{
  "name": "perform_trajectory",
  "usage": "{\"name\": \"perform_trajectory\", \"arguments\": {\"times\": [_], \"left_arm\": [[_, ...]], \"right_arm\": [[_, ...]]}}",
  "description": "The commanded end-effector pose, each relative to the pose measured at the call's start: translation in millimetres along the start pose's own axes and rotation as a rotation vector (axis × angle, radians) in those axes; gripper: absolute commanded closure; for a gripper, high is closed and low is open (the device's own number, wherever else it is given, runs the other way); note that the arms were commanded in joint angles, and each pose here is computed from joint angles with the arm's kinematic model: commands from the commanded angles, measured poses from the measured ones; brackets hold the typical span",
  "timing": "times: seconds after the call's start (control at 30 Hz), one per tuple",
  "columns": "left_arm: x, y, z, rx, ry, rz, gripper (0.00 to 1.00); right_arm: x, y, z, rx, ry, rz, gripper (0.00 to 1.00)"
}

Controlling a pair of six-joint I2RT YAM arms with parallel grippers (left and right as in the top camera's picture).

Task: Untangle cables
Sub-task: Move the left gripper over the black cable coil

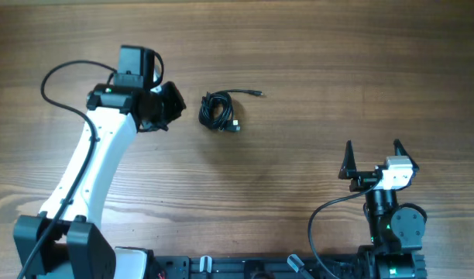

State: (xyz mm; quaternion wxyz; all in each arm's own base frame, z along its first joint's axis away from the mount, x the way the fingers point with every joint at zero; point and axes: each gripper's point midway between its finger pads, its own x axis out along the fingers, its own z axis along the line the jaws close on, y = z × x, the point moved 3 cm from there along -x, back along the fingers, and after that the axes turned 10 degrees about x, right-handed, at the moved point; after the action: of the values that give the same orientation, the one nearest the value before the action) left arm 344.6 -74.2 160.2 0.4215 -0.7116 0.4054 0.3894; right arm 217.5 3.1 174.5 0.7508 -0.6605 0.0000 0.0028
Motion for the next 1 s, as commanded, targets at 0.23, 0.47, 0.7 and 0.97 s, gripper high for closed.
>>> {"name": "perform_trajectory", "arguments": {"times": [0.23, 0.47, 0.7, 0.97], "left_arm": [[52.9, 27.2, 23.1, -0.183, -0.007, 0.005, 0.61], [69.5, 27.9, 13.1, -0.188, 0.017, 0.013, 0.55], [82.6, 40.3, -1.3, -0.252, 0.11, 0.117, 0.55], [103.9, 52.2, 1.0, -0.317, 0.07, 0.173, 0.59]], "right_arm": [[0.2, 0.4, 0.5, -0.005, -0.006, 0.002, 0.0], [0.2, 0.1, 1.1, -0.001, -0.01, 0.001, 0.0], [-2.5, -3.2, 27.3, 0.23, -0.194, 0.016, 0.0], [-14.5, -27.9, 56.3, 0.374, -0.396, 0.024, 0.0]]}}
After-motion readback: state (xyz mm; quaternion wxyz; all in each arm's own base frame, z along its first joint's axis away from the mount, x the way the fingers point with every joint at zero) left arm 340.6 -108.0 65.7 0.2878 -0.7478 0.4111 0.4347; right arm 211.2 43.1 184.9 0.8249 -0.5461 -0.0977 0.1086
